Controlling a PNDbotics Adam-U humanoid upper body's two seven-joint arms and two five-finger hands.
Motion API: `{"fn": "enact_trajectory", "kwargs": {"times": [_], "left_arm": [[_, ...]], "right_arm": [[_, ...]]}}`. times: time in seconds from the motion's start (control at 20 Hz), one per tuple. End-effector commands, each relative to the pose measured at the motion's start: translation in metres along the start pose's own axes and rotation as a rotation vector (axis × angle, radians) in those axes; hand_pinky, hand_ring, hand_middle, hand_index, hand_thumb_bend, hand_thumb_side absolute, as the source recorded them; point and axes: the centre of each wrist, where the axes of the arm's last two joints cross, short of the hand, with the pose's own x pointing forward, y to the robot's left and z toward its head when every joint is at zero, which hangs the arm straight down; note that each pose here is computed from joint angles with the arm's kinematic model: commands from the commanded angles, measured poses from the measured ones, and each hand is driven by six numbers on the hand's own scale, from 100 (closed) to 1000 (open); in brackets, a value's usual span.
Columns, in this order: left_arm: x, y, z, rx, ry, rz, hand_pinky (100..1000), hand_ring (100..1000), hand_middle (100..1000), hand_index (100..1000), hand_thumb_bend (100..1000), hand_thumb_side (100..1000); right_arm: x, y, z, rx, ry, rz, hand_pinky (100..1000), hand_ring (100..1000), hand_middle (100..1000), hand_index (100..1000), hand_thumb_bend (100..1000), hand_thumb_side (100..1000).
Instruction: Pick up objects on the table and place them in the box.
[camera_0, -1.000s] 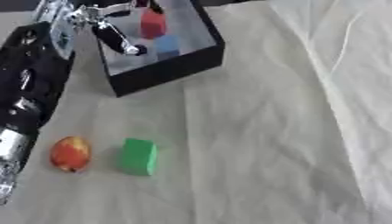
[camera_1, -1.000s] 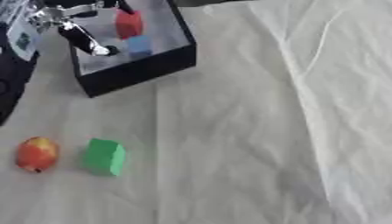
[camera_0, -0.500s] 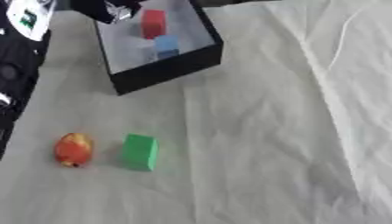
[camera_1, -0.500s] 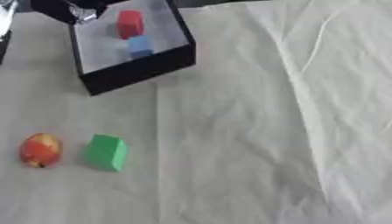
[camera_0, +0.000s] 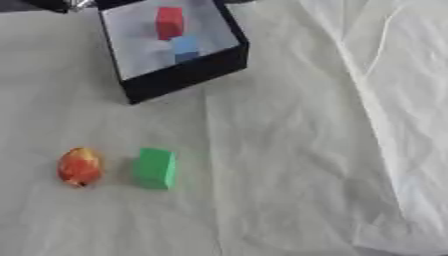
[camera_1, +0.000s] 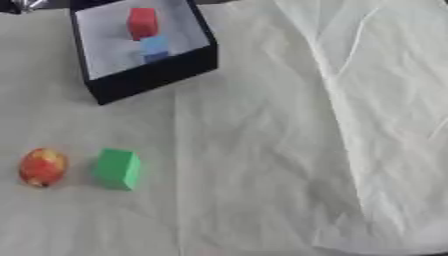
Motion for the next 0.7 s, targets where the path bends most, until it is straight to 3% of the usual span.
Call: {"fn": "enact_trajectory", "kwargs": {"times": [0.05,0.3,0.7], "left_arm": [[0.017,0.022,0.026,-0.116,-0.087,-0.1,903,822,755,862,100,226],[0.045,0.01,0.055,-0.112,-0.07,-0.093,897,819,751,855,119,237],[0.085,-0.03,0.081,-0.208,-0.03,-0.116,875,815,754,838,115,414]], "right_arm": [[0.013,-0.003,-0.005,0.031,-0.02,0.057,1000,780,669,785,100,523],[0.012,-0.003,-0.003,0.037,-0.011,0.071,1000,779,669,785,100,523],[0.01,-0.003,-0.001,0.035,-0.005,0.079,1000,780,670,786,100,523]]}}
